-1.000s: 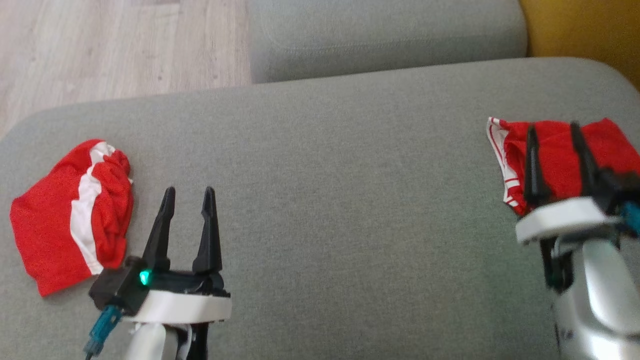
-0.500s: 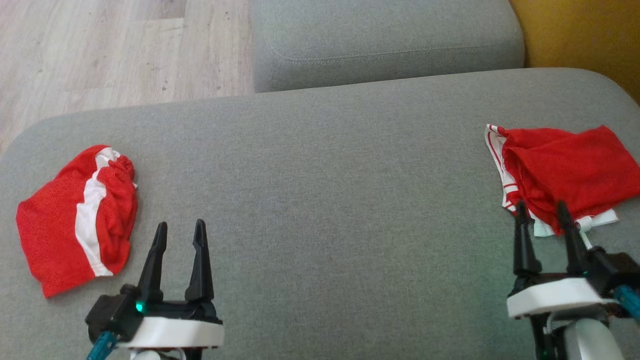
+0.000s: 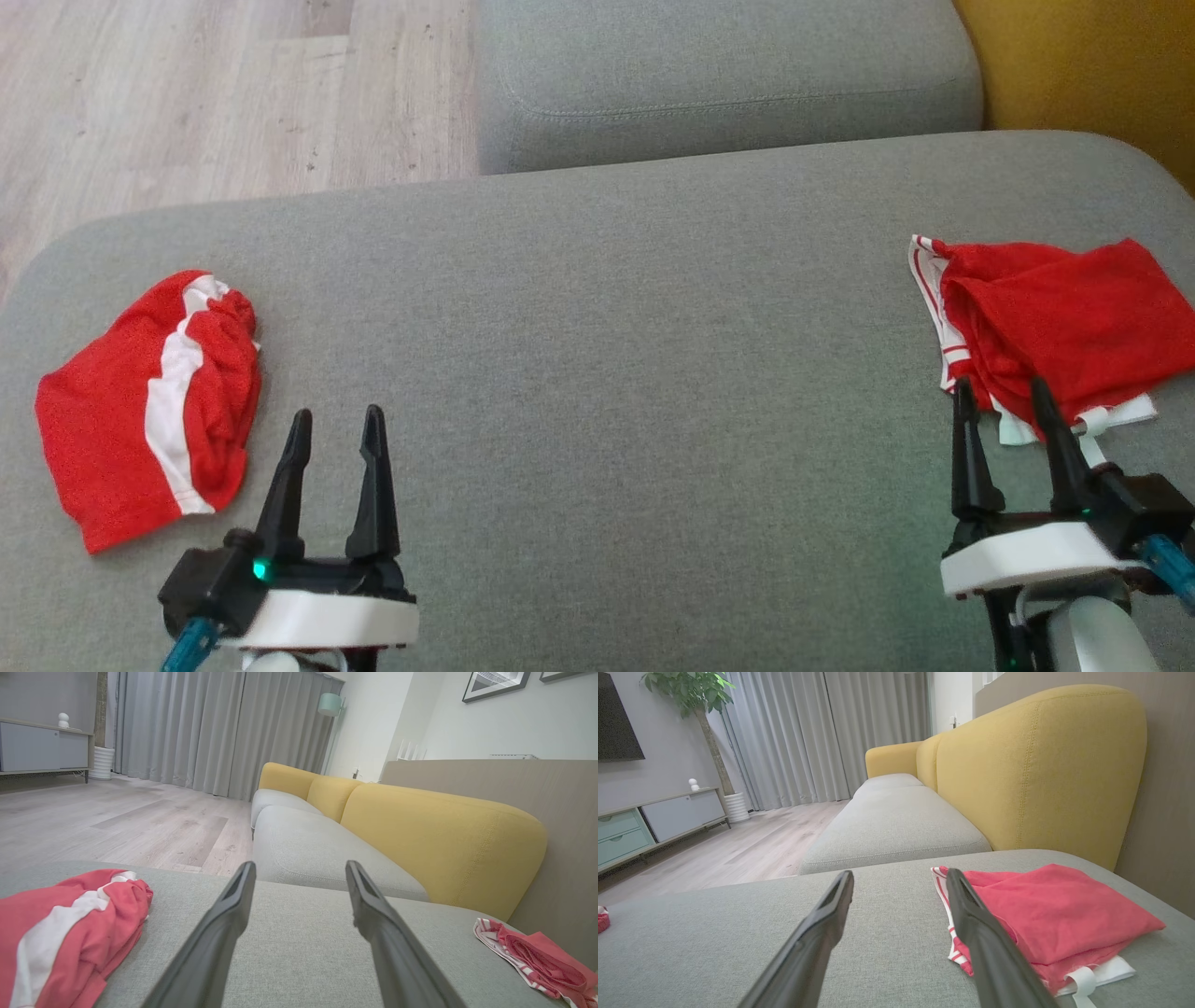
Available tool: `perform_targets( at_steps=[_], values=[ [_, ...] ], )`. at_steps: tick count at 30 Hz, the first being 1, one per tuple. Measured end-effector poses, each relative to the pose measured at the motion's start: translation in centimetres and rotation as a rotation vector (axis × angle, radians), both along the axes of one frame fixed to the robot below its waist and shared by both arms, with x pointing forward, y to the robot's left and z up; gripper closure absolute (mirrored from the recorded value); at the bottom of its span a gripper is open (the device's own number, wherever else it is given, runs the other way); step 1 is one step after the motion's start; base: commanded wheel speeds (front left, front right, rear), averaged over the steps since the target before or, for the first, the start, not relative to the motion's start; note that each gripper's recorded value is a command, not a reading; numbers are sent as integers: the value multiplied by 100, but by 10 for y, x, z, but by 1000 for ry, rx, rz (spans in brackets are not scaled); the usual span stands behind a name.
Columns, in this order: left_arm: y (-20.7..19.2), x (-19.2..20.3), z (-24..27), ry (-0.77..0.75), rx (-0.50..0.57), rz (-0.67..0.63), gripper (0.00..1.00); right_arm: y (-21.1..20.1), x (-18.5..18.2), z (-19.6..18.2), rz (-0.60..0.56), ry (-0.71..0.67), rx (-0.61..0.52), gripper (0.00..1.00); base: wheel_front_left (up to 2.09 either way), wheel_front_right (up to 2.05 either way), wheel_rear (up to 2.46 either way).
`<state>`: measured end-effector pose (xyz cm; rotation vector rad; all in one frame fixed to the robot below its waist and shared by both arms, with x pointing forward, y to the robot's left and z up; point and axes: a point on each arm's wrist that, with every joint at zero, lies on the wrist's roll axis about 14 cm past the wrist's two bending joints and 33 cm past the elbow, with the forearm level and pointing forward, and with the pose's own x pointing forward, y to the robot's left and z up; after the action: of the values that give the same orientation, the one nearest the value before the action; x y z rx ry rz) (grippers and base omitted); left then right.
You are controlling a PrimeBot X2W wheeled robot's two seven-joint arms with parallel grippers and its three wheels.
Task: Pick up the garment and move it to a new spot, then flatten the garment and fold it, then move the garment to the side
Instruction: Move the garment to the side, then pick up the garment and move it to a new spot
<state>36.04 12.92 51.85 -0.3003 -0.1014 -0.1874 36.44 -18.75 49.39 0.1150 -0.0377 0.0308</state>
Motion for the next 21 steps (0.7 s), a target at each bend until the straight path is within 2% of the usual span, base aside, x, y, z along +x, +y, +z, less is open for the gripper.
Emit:
perform_targets(
  at_steps=[16,21],
  values=[
    [4,-2,0,-2,7,13,0,4,2,2,13,-6,3,0,0,0,0],
    [24,-8,-2,4,7,73,0,25,8,0,74,0,12,0,0,0,0]
  ],
)
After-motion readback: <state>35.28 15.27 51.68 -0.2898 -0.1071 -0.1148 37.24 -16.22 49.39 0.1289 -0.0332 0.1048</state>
